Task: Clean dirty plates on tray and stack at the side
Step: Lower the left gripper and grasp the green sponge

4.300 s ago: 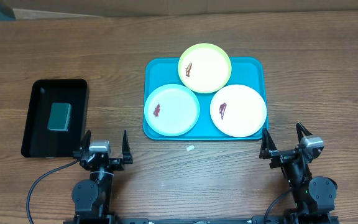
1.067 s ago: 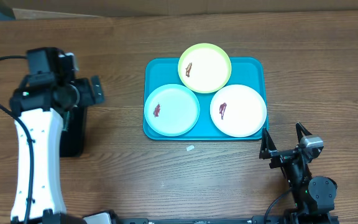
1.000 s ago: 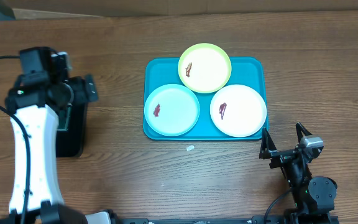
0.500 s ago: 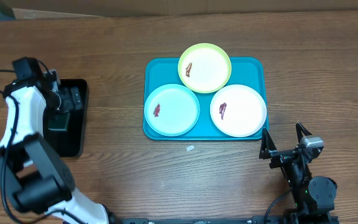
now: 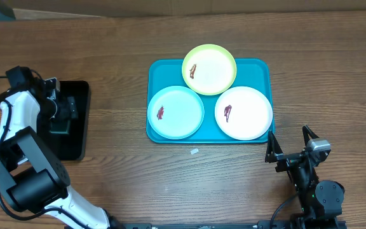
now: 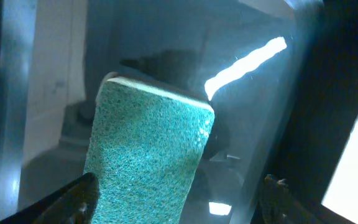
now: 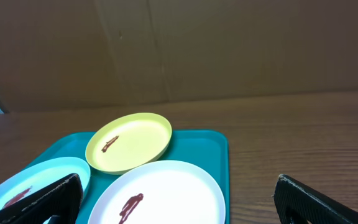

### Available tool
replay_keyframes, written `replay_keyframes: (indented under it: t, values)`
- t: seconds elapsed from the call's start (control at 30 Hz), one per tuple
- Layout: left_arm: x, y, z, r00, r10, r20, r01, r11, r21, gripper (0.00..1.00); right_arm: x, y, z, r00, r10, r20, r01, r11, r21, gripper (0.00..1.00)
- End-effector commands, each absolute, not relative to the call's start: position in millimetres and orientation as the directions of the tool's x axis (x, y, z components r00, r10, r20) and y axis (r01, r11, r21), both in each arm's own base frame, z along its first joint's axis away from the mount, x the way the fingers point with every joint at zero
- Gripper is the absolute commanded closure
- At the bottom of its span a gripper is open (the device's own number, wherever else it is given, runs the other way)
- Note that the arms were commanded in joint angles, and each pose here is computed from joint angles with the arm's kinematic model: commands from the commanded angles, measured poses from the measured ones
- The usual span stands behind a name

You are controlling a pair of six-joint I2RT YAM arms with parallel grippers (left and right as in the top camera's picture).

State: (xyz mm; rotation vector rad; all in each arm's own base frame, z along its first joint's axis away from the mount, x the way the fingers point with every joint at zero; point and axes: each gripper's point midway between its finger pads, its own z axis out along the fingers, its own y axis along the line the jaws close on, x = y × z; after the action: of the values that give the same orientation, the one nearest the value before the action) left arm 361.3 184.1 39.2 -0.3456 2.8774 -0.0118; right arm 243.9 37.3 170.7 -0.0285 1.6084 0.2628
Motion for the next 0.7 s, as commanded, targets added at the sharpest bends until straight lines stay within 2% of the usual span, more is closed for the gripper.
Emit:
replay_keyframes:
  t: [0.0,0.4,0.57,0.67]
  values:
    - [358.0,182.8,34.1,-0.967,-0.108,-0.231,-0.096,0.993,-0.063,0.08,245.0,33.6,167.1,-0.06,0.143,-0.988,-0.16,0.976,0.151,0.0]
    - [358.5,204.2,29.6,-0.964,-0.078,-0.253,-0.077,0.997,-0.013,0.1,245.0,33.5,167.1,-0.06,0.143,-0.988,-0.159,0.976,0.151,0.0]
    - [363.7,197.9,25.4,-0.963,-0.04,-0.267,-0.033,0.999,-0.033,0.26,245.0,33.6,167.1,-0.06,0.143,-0.988,-0.16,0.976,0.151,0.0]
    - [362.3,193.2,17.0,-0.968,-0.022,-0.249,-0.01,0.999,-0.05,0.21,245.0,33.5,167.1,-0.06,0.143,-0.988,-0.159,0.976,0.151,0.0]
